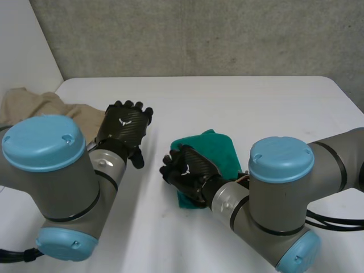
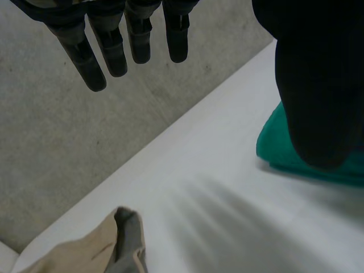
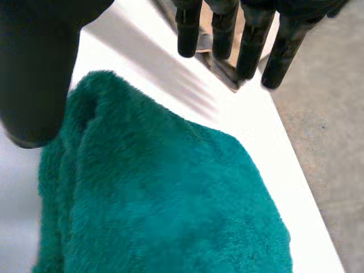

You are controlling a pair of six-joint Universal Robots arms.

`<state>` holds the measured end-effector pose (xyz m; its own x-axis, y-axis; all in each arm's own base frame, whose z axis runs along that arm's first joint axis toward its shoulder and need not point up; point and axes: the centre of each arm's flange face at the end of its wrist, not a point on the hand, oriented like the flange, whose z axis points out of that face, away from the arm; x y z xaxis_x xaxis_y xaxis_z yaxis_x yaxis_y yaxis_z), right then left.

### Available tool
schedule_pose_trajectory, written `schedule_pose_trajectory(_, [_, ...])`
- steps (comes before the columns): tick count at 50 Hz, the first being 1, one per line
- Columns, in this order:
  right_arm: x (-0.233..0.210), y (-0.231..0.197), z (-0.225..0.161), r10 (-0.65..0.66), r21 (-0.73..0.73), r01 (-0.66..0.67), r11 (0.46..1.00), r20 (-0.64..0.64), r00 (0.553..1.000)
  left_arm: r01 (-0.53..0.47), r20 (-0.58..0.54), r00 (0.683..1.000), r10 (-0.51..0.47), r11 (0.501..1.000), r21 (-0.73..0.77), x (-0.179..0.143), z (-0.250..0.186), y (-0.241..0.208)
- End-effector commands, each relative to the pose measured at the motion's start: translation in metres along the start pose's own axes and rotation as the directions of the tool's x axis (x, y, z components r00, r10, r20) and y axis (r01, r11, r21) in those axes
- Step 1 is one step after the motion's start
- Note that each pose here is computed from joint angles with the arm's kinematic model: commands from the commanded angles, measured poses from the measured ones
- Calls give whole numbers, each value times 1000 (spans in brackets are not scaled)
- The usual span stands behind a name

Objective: Fold the laundry.

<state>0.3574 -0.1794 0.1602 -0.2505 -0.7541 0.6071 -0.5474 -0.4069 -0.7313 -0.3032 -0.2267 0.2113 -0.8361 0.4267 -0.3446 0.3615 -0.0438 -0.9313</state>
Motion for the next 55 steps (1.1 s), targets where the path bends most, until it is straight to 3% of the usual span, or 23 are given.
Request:
schedule_pose_trajectory(1, [99, 19, -20, 459, 74, -456, 887, -254, 851, 64, -65, 996, -59, 995, 79, 28, 11, -21])
schedule_pose_trajectory(3, [117, 28, -26, 548, 103, -544, 833, -294, 783, 85, -88, 993, -77, 992, 91, 37, 13, -26])
schedule_pose_trajectory(4, [126, 39, -28, 622, 113, -622, 775, -313, 718, 108, -103, 990, -97, 989, 99, 44, 16, -29])
schedule_pose_trajectory(6, [132, 44, -31, 663, 114, -668, 736, -324, 675, 126, -117, 987, -114, 987, 100, 50, 19, -30])
schedule_pose_trajectory(8, [128, 51, -27, 682, 67, -702, 709, -315, 659, 142, -130, 983, -132, 987, 73, 57, 24, -24])
schedule_pose_trajectory(16, [108, 86, -4, 668, -142, -719, 680, -285, 688, 122, -198, 970, -144, 985, -121, 87, 25, 13])
schedule_pose_trajectory(23, [94, 103, 8, 658, -212, -699, 682, -239, 714, 58, -211, 970, -117, 962, -267, 91, 24, 41])
schedule_pose_trajectory(31, [94, 107, 10, 557, -252, -600, 759, -224, 800, 45, -194, 975, -108, 951, -305, 79, 27, 41])
schedule_pose_trajectory(38, [99, 95, 2, 547, -224, -590, 776, -226, 806, 38, -213, 971, -106, 954, -299, 80, 22, 31])
schedule_pose_trajectory(42, [109, 84, -8, 560, -158, -608, 778, -262, 786, 72, -204, 972, -120, 971, -226, 69, 16, 1])
schedule_pose_trajectory(46, [119, 73, -20, 603, -52, -650, 758, -323, 729, 110, -196, 971, -138, 983, -148, 56, 8, -28])
schedule_pose_trajectory(51, [135, 75, -48, 648, 21, -720, 694, -454, 611, 143, -270, 950, -155, 988, -63, 48, -7, -58])
schedule_pose_trajectory(55, [129, 84, -59, 651, 0, -742, 670, -478, 589, 160, -356, 922, -153, 987, -12, 47, -19, -75])
